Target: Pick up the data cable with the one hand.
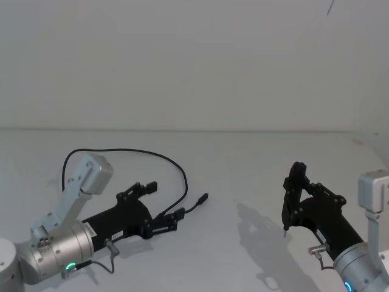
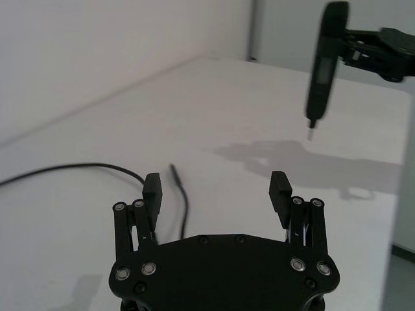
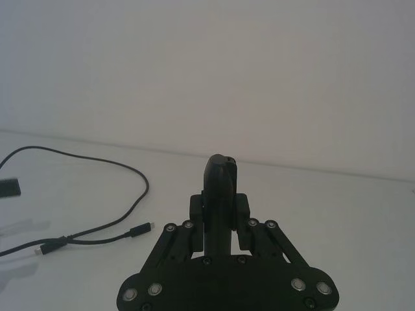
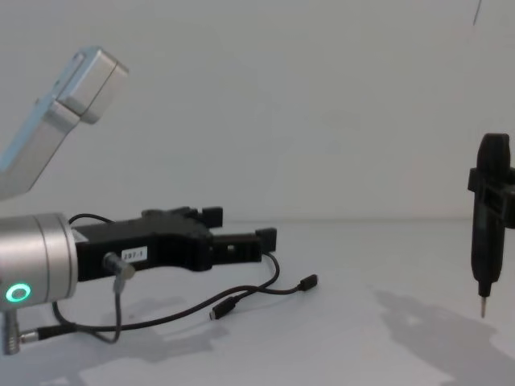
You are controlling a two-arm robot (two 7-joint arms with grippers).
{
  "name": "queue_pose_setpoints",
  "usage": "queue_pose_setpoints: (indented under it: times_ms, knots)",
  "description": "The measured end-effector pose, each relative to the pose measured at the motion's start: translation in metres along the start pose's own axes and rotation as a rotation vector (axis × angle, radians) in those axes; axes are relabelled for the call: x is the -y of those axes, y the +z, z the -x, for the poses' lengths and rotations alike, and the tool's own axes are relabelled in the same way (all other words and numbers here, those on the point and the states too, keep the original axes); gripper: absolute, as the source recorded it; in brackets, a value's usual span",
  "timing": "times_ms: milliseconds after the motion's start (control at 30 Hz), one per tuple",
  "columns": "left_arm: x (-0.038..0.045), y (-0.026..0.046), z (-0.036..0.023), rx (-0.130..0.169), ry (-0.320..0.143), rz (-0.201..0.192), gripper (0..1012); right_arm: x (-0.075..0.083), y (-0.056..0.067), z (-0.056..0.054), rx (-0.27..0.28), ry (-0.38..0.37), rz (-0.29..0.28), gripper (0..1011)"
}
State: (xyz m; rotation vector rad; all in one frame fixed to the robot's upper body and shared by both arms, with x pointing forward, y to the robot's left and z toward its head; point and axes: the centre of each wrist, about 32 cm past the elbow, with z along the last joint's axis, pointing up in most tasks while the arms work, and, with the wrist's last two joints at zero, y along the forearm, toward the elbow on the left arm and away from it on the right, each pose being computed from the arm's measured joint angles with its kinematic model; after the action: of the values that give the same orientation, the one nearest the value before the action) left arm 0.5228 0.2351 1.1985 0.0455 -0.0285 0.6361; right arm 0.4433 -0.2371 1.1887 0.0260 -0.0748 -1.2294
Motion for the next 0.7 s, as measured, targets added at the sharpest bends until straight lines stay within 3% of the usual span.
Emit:
queue_pose_setpoints:
  times_ms: [200,333,500,700]
  knots:
    - [-0.0047,-0.0022,-0.0121,-0.064,-0.105,-0.044,1001,0.000,0.000,0.000,0.000,0.000,0.000,279]
    - [-0.0069,-0.0026,-0.0173,-0.085,-0.141,-0.067,1001,0.000,0.000,0.000,0.000,0.000,0.000,279]
    - [-0.0086,-0.0019,-0.0218,-0.099,-0.169,-0.087,1001,0.000,0.000,0.000,0.000,0.000,0.000,279]
    - [-0.0097,0.0001,-0.0257,-0.095,-0.185,-0.099,1001,0.000,0.000,0.000,0.000,0.000,0.000,279]
